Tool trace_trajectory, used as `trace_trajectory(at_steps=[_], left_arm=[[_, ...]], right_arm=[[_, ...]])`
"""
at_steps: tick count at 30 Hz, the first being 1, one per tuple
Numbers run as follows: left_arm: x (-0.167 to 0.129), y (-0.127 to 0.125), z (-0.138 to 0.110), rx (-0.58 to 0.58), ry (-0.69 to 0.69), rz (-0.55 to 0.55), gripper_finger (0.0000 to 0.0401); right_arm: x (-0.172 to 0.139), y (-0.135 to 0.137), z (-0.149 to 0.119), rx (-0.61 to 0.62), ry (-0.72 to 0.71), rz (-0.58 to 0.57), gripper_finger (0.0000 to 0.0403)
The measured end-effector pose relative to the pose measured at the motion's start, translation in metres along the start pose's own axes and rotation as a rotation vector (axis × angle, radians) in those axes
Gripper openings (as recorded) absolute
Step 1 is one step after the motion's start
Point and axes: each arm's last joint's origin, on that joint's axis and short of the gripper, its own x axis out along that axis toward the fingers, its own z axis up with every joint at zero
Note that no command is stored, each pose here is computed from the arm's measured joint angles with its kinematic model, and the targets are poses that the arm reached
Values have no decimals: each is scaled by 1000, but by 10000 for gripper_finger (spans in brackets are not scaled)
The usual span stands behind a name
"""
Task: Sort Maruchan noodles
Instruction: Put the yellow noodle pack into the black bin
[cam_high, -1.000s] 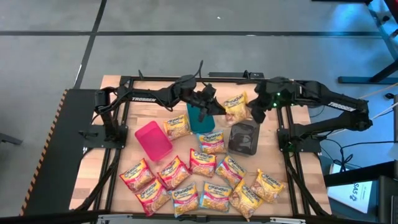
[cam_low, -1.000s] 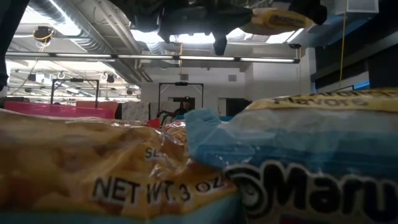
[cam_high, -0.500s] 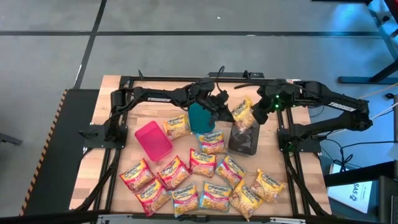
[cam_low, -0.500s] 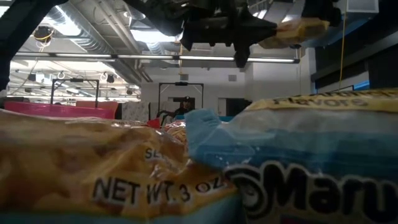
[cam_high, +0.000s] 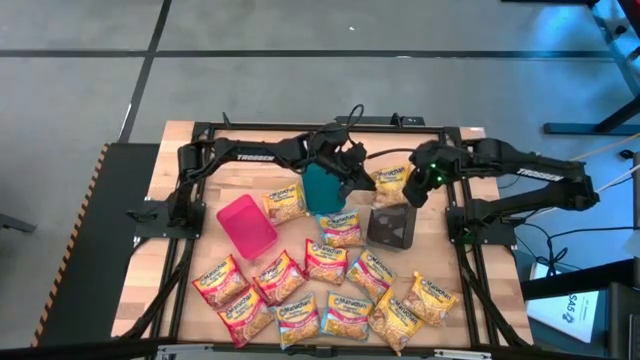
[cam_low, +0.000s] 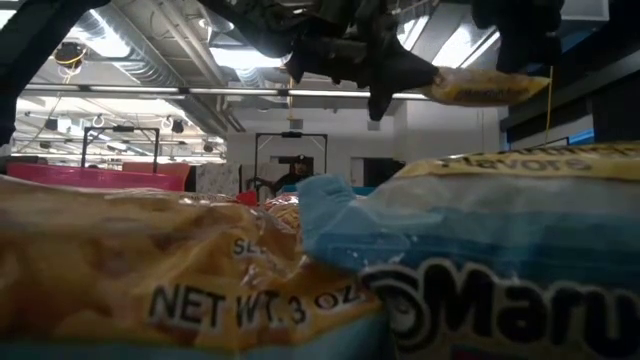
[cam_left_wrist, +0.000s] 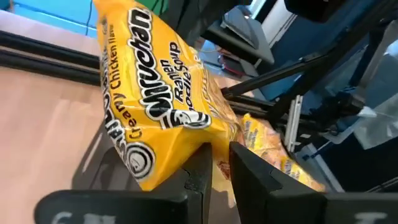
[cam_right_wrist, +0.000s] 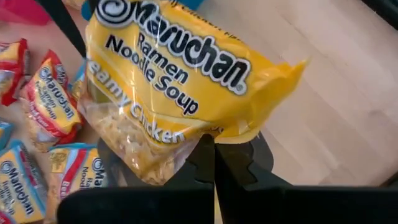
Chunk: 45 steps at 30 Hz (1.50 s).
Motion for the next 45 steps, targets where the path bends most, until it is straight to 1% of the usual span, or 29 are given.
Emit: trace_trajectory(at_steps=[4,7,9,12,16,24,29,36,45], left_arm=[[3,2,-6,6,29,33,49],[7,4,-13,-9,54,39,49],[16,5,-17,3,45,26,49],[19,9,-25,-38,74,37,49],[20,13,-27,-46,71,51,49],[22,12,-27,-43,70,54,49],[27,15,-34,-45,78,64,49],[31,16,-36,-28,64,76,49],[41,20,-49,-29,89,99,49]], right_arm=[[6,-5,-9,32,13,-15,0],[9,-9,-14,58,-6,-10,0],[12,-10,-16,68,-23,-3,0],[15,-11,-18,72,-28,-5,0],[24,-13,-23,82,3,-11,0],[43,-14,-28,84,2,0,0],[52,-17,-34,99,34,-13,0],[58,-19,-39,107,50,-38,0],[60,-21,-40,106,41,-66,0]])
